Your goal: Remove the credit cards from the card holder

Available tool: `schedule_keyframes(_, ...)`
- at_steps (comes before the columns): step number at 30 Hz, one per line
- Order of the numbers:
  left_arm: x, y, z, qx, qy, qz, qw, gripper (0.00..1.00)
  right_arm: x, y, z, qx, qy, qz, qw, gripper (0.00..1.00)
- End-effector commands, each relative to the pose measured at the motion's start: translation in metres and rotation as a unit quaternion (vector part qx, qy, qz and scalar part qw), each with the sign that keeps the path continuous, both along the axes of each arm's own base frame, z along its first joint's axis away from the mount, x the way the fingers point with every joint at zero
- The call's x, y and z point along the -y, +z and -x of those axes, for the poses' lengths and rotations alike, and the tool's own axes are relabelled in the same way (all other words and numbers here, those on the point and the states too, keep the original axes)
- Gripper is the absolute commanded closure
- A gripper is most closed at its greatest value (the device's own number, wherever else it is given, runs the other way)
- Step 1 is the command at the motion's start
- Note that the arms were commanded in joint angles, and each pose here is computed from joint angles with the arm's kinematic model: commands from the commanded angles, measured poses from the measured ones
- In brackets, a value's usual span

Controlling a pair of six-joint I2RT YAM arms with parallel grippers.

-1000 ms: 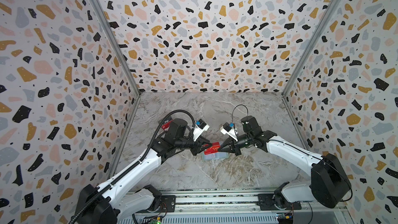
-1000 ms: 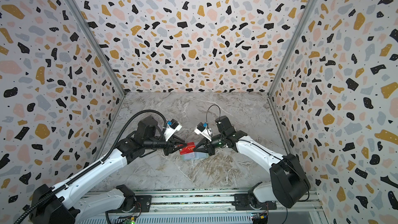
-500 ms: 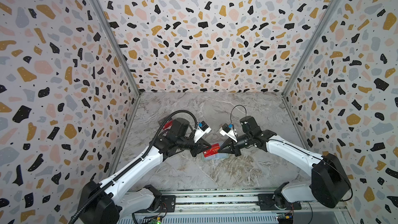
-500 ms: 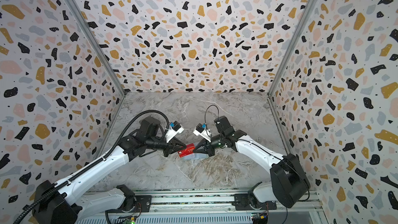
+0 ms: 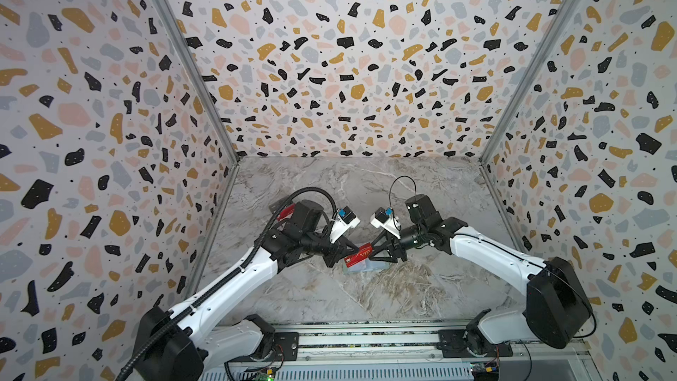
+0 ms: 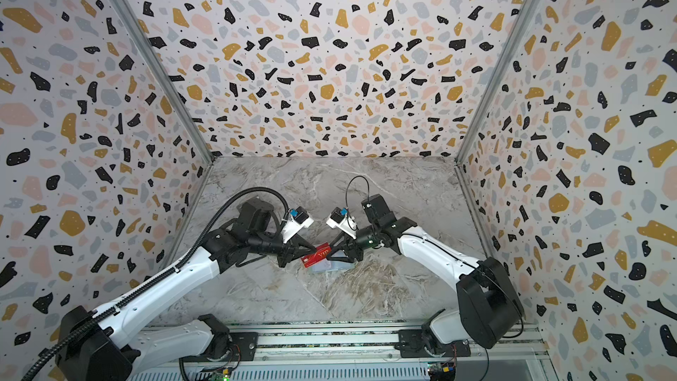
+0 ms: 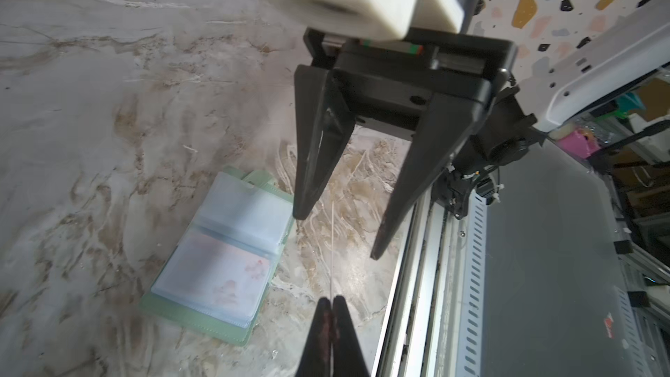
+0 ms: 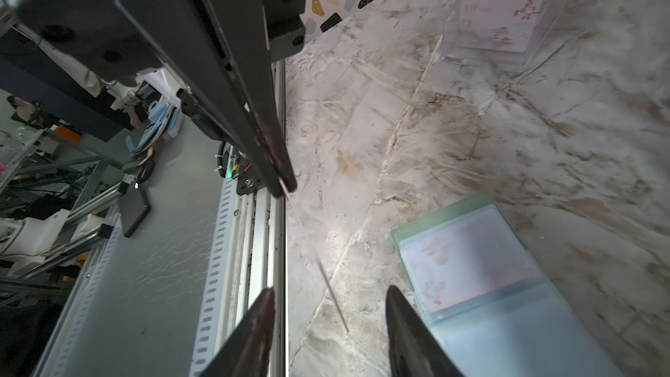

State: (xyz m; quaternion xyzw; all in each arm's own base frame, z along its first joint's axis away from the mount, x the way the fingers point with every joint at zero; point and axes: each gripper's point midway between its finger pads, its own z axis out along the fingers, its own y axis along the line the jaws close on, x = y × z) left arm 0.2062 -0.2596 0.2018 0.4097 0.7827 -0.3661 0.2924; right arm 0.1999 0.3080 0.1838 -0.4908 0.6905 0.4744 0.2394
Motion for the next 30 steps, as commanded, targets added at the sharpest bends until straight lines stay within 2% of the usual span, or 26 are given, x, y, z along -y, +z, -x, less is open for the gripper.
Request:
schedule_keyframes(1, -0.01, 0.01, -0.02, 0.044, 0.044, -0.026, 0.998, 1.0, 0.001, 0.01, -0.01, 0.034, -0.031, -0.002, 0.999, 0.43)
schedule_keyframes(8, -0.037, 0.013, -0.056, 0.096, 0.121, -0.063, 0.986, 1.0, 0.013, 0.017, -0.032, 0.081, -0.105, -0.001, 0.991, 0.34)
schedule_keyframes(13, -0.074, 0.014, -0.09, 0.126, 0.179, -0.095, 0.971, 1.0, 0.028, 0.02, -0.05, 0.107, -0.165, -0.009, 0.98, 0.28)
schedule_keyframes(19, -0.116, 0.022, -0.114, 0.153, 0.215, -0.118, 0.957, 1.0, 0.038, 0.023, -0.06, 0.118, -0.186, -0.018, 0.975, 0.27)
schedule_keyframes(23, -0.136, 0.03, -0.125, 0.172, 0.223, -0.127, 0.951, 1.0, 0.04, 0.022, -0.062, 0.119, -0.191, -0.02, 0.974, 0.27)
schedule_keyframes(30, -0.169, 0.031, -0.143, 0.163, 0.199, -0.151, 0.954, 1.0, 0.042, 0.024, -0.06, 0.124, -0.193, -0.026, 0.973, 0.27)
